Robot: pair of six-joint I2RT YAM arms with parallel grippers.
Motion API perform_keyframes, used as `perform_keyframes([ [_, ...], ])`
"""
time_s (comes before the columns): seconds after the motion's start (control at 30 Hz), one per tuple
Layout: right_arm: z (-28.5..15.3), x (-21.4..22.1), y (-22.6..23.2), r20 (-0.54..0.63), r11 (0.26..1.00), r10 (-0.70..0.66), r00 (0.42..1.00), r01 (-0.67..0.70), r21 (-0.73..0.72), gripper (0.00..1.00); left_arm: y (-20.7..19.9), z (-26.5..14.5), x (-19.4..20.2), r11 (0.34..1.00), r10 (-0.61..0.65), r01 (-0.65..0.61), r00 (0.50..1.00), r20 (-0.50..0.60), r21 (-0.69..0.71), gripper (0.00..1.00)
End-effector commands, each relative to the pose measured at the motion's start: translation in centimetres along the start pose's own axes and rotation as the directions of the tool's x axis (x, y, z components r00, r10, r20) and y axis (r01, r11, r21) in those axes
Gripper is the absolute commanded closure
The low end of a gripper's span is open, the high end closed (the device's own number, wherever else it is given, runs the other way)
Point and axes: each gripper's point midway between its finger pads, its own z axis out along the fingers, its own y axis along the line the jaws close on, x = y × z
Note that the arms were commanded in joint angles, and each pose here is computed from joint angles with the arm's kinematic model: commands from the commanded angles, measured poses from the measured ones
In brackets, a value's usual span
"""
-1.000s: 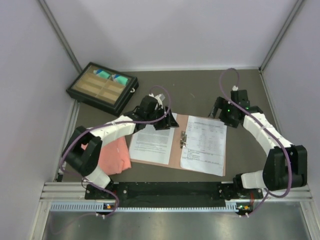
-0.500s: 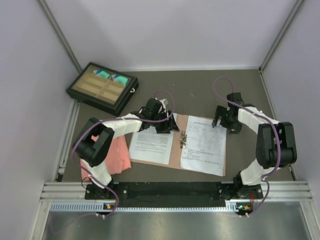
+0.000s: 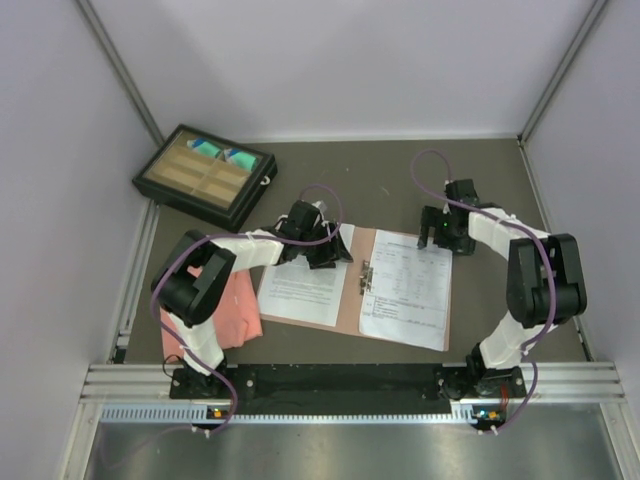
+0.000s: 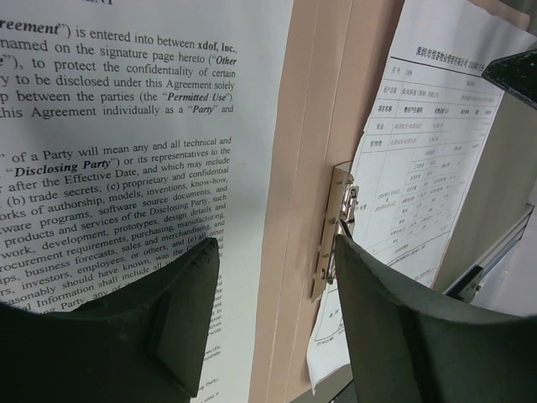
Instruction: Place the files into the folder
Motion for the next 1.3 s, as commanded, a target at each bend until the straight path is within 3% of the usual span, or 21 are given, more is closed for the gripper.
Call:
perform_keyframes([
  [0.0,-0.6,-2.5,2.5,0.08,0.996,-0.068,0.994,0.073,-0.055,0.01,2.0,0.8,0.4,0.999,-0.008,0.009,1.0,0.008,-0.053,0.37],
  [0.2,-1.5,-3.0,3.9,0.114,0.99,-0.095,0.989,0.106,-0.096,0.01,1.9,0.7,0.5,0.999,-0.007,0.007,1.0,0.005,-0.048,0.37],
  [0.43,-2.5,-3.8,0.8,0.133,0.994,-0.08,0.988,0.069,0.086,0.01,0.5,-0.1,0.0,1.0,0.018,-0.018,1.0,0.017,-0.006,0.37],
  [0.57,-2.3,-3.7,0.4,0.124,0.994,-0.079,0.989,0.068,0.09,0.01,-0.3,-0.6,-0.3,0.999,0.028,-0.029,0.999,0.024,0.018,0.37],
  [0.93,-3.3,-1.0,3.1,0.089,0.997,-0.051,0.995,0.056,-0.048,0.01,-1.3,-1.6,-0.1,0.997,0.04,-0.042,0.999,0.026,0.058,0.37],
  [1.13,-6.7,3.9,9.3,-0.027,0.963,0.098,0.995,-0.102,-0.25,0.01,-2.4,-3.7,-0.5,0.995,0.078,-0.081,0.996,0.054,0.063,0.36],
  [1.2,-8.3,6.3,12.6,-0.088,0.924,0.14,0.986,-0.162,-0.345,0.02,-2.7,-4.4,-0.8,0.993,0.093,-0.098,0.993,0.068,0.06,0.35],
  [1.27,-10.1,6.1,14.7,-0.083,0.866,0.242,0.967,-0.254,-0.431,0.04,-2.9,-4.8,-0.9,0.993,0.098,-0.102,0.993,0.07,0.06,0.35],
])
